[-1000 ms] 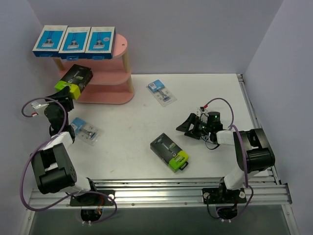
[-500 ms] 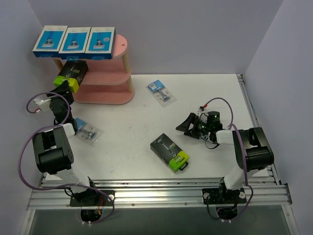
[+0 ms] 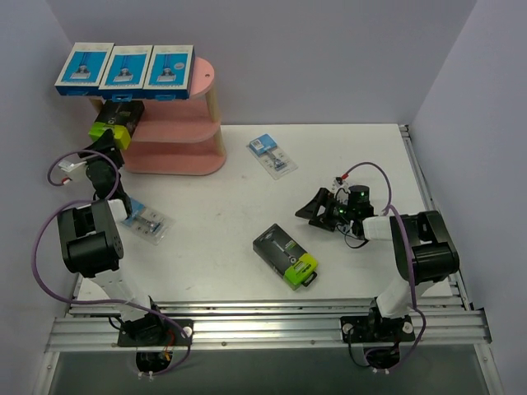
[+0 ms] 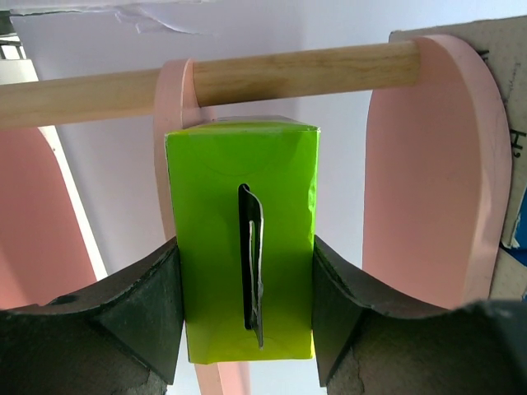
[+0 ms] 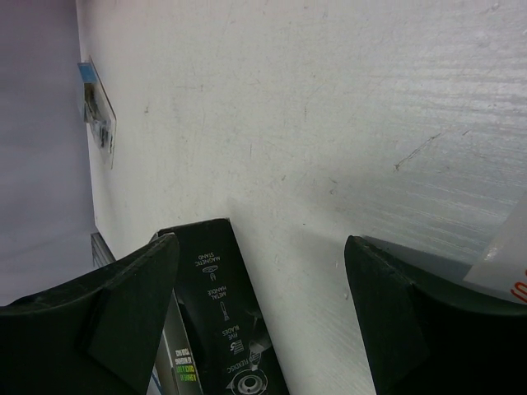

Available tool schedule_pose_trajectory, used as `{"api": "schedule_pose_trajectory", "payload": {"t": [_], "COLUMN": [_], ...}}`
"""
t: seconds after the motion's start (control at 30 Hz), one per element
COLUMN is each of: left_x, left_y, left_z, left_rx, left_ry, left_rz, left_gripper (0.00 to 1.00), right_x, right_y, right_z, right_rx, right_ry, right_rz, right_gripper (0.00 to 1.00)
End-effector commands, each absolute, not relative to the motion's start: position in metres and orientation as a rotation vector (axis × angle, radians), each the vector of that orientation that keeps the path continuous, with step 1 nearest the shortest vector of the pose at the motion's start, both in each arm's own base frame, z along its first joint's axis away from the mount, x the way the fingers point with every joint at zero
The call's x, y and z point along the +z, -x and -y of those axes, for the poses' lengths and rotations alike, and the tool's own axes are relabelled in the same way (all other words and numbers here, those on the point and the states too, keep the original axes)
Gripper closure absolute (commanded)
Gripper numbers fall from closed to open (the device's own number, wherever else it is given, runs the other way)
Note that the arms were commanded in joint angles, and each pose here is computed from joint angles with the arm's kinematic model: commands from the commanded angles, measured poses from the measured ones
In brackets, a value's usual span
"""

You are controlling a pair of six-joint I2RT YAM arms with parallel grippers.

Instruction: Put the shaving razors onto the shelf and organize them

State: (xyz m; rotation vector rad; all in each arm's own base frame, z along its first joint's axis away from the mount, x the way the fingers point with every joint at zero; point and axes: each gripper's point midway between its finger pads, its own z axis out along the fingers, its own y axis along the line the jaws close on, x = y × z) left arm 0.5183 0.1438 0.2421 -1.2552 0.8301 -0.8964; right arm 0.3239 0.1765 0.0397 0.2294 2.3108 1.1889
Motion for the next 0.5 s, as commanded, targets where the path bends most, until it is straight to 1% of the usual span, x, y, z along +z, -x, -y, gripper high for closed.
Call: {"api": "schedule_pose_trajectory", "payload": {"t": [0.0,0.47], "left_x": [0.284,0.289], "left_y": [-0.522,-0.537], "left_z": [-0.147,-0.136], "left_rx": [-0.935,-0.916], "left_ry": [1.167,1.186], "left_rz": [-0.704,-0.628], "left_gripper": [0.98,0.98], "right_x": [0.009,0.004], "right_y": [-0.311,-0.310], "right_z": [-0.167,-0.167], "right_rx": [1.135,1.142], "right_ry": [-0.307,-0.319], "right_rz": [-2.421,-2.433], "right_gripper": [0.23,0.23]}}
